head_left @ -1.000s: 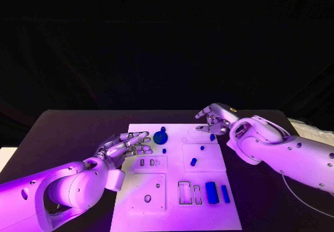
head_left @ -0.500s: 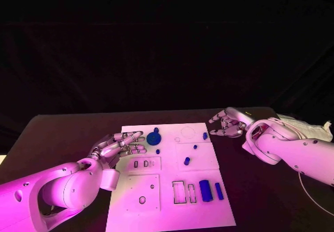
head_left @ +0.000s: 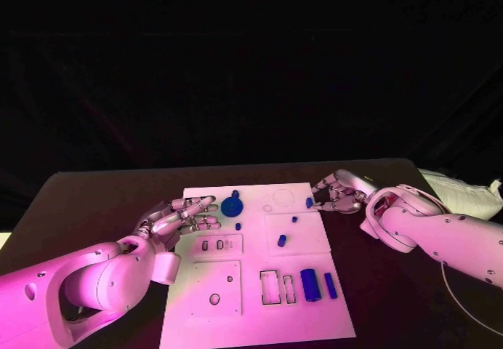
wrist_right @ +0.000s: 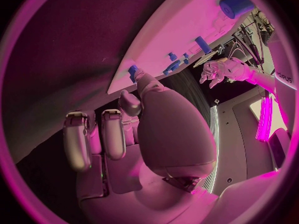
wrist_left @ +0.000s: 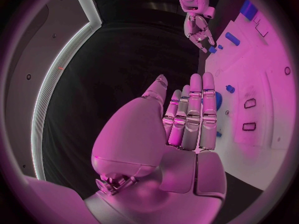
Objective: Assemble the parts on the task board
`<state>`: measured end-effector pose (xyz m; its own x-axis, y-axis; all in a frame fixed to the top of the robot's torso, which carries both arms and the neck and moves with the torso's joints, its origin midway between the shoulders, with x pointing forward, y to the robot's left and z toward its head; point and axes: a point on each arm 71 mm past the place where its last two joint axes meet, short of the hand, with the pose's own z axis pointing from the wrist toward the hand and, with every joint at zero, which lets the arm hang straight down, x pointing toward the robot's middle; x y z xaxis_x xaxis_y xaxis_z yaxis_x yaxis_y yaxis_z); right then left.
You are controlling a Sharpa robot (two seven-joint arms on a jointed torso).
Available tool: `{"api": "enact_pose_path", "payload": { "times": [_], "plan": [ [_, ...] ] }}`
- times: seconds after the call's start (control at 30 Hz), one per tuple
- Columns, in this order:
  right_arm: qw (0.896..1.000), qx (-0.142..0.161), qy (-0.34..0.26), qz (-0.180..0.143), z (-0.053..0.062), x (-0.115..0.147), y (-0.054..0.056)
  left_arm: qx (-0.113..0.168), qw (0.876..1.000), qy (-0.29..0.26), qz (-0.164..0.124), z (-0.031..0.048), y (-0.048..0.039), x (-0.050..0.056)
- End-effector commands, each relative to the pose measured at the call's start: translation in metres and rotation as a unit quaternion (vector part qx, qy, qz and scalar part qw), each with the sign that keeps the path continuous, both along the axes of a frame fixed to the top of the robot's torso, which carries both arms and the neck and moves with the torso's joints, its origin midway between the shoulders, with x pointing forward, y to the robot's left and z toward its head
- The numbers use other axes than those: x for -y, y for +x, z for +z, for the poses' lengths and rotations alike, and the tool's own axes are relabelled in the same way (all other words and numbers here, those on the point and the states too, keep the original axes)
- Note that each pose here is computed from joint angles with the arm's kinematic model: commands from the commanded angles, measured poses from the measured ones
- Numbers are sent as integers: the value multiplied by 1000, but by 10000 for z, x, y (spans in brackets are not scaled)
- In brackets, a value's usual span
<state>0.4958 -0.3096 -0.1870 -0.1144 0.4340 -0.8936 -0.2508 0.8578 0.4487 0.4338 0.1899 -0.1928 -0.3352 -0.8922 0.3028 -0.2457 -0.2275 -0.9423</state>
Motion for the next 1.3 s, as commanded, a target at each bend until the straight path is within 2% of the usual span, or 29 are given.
{"api": "enact_pose_path", "payload": {
  "times": [0.03,0.9,1.3],
  "plan": [
    [1000,-1,2,11,-24,-38,10,5,1000,-9,-9,13,-5,24],
    [999,-22,-5,30,-112,-162,26,2,1000,-8,-11,7,-6,27],
    [999,-24,-3,27,-131,-199,37,1,1000,-8,-12,6,-9,30]
  ]
}}
